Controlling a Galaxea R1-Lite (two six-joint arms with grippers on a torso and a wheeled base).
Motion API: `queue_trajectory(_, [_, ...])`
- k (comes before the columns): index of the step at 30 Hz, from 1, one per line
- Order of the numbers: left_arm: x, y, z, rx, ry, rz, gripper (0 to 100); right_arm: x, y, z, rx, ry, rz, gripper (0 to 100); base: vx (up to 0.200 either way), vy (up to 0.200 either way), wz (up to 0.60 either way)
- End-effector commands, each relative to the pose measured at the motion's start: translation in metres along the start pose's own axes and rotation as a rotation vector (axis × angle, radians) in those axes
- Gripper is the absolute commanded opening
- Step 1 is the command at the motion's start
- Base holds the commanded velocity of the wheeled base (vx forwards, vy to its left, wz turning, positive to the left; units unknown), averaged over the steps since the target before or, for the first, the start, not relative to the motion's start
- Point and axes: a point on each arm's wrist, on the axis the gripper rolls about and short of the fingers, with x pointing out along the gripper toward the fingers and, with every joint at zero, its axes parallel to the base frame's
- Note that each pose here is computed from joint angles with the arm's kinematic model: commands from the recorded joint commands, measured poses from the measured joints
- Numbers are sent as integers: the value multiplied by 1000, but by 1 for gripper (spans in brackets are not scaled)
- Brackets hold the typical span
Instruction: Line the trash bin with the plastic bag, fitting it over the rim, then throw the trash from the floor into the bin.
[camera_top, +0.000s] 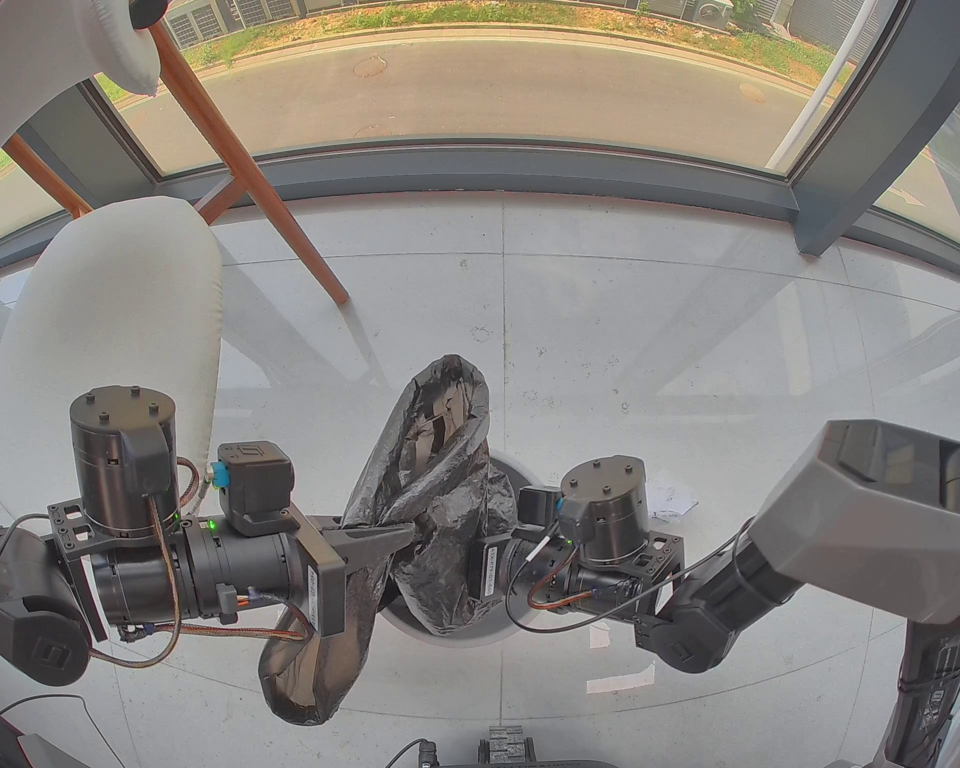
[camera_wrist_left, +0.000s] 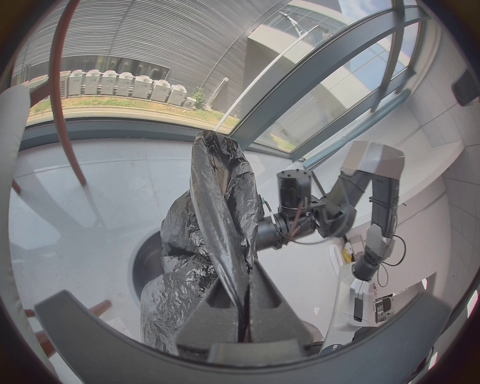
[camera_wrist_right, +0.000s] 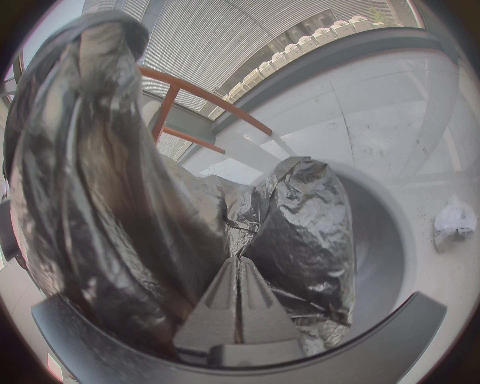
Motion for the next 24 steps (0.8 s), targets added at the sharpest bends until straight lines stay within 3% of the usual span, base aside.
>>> queue_trajectory(1, [3, 0, 1, 4, 1, -1, 0, 5, -17, -6, 15, 15, -39, 0, 0, 0, 0])
queue_trajectory(7, [17, 4, -10, 2, 63, -3, 0, -26, -37, 32, 43, -80, -102, 0, 0, 0, 0])
queue_trajectory(9, [24, 6, -17, 1, 104, 4, 0, -48, -51, 58, 59, -163, -153, 0, 0, 0, 0])
queue_trajectory(13, [31, 10, -21, -2, 164, 53, 0, -88, -71, 92, 76, -282, -226, 0, 0, 0, 0])
queue_trajectory(16, [37, 12, -22, -4, 183, 84, 0, -107, -72, 103, 78, -329, -240, 0, 0, 0, 0])
queue_trajectory(20, [43, 10, -24, 3, 195, 87, 0, -131, -57, 102, 77, -316, -227, 0, 0, 0, 0])
queue_trajectory(24, [48, 6, -28, 57, 217, 64, 0, -148, -23, 80, 69, -210, -173, 0, 0, 0, 0])
